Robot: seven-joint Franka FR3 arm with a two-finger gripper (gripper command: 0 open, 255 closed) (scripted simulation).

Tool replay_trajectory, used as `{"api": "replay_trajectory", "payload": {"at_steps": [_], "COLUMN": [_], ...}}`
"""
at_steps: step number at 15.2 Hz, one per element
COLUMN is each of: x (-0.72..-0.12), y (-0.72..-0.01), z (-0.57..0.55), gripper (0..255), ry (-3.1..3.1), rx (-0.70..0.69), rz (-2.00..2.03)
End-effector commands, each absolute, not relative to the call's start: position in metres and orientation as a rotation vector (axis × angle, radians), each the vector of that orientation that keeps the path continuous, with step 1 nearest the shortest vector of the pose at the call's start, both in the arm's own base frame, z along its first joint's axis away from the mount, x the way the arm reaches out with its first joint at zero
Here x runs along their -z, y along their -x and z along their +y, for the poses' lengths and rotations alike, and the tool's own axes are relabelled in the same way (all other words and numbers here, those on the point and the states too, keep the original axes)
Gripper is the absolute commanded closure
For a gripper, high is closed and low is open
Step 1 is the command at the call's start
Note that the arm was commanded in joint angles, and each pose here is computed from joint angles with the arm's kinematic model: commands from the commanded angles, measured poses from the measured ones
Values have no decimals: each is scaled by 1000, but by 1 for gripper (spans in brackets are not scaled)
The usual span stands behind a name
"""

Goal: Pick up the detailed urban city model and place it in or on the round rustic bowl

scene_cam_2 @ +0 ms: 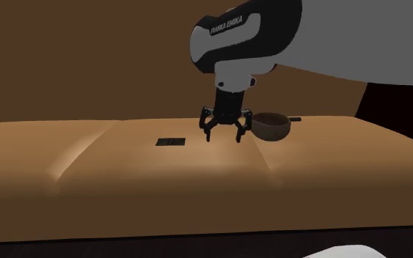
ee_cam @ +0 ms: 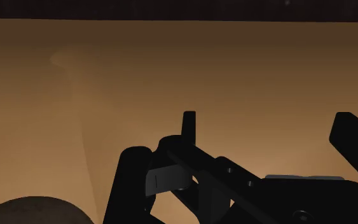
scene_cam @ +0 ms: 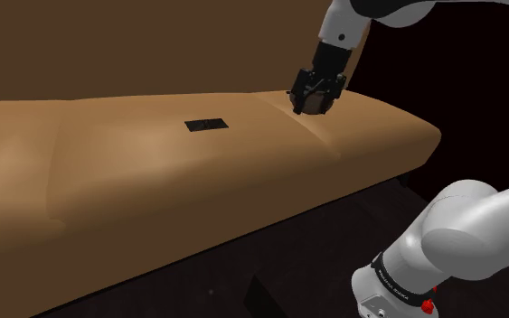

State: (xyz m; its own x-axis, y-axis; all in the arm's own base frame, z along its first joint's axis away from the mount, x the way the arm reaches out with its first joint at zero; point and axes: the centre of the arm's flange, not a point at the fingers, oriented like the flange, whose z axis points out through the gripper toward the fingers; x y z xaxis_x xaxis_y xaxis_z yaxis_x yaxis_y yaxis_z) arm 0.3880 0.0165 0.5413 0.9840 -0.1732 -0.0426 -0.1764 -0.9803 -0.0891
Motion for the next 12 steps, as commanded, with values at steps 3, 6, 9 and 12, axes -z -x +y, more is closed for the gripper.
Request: {"api": "replay_trajectory", "payload": {"at_steps": [3, 6, 9, 12], "x": [-530, -521, -511, -502], "y": [-436, -470, -505, -539], "z": [46, 67, 88, 109], "gripper": [0, 0, 0, 0], "ry": [3046, 3053, 3061, 3068], "rx": [-73, -88, -103, -118], "rz": [274, 278, 283, 287]}}
